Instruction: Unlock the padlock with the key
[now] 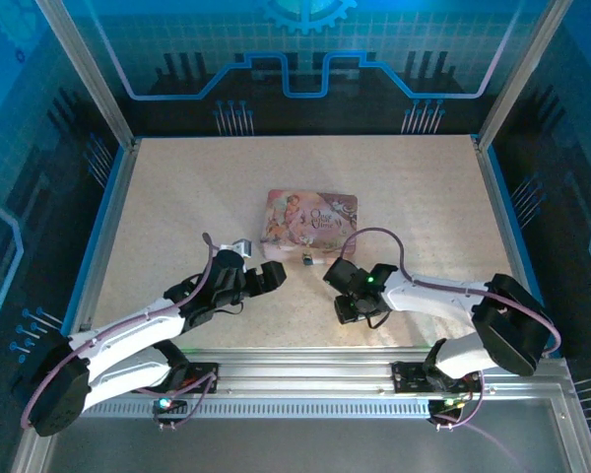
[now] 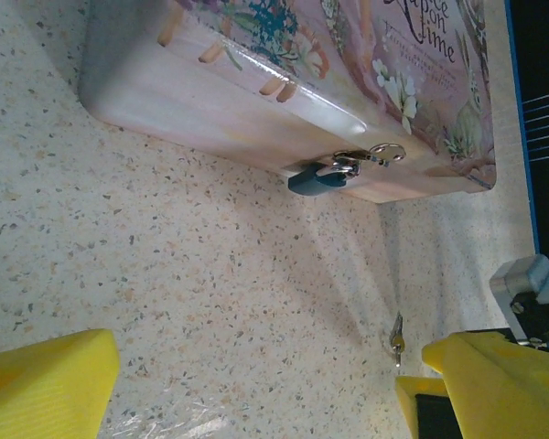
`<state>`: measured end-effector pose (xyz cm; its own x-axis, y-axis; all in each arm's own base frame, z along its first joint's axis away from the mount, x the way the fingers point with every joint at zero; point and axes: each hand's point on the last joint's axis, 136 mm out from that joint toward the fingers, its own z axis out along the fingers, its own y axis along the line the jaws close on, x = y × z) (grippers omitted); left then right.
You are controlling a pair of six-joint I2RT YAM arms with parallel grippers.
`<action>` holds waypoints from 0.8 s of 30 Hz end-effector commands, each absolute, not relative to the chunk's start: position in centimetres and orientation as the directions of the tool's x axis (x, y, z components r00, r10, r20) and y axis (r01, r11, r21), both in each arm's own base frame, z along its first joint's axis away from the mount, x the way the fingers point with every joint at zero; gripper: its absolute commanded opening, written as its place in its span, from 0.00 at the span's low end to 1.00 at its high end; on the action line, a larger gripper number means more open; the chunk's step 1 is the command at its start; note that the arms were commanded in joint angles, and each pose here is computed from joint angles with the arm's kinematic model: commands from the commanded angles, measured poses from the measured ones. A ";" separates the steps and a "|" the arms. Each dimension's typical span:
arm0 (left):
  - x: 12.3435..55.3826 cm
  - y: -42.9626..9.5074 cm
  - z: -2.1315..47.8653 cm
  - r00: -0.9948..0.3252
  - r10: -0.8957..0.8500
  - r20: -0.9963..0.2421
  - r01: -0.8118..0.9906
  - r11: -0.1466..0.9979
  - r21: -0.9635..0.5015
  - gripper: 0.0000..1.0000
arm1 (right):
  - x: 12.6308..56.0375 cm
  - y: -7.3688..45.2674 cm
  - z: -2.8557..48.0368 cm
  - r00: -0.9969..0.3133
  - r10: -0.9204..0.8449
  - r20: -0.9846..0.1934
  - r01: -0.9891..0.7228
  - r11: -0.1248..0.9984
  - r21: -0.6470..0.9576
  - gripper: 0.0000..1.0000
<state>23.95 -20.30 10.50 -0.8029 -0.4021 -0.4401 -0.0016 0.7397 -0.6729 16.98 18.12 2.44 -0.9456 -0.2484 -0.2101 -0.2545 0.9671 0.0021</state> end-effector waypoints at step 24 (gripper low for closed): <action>23.9 -19.9 10.2 -0.796 -0.415 -0.441 -0.020 0.747 -0.665 0.93 | 18.2 17.4 0.7 -0.948 -0.229 -0.220 -0.225 0.973 -0.044 0.26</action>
<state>24.01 -20.22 10.52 -0.7999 -0.4045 -0.4434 -0.0029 0.7413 -0.6711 17.70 18.26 1.29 -0.9461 -0.2468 -0.2096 -0.2486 0.9684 -0.0180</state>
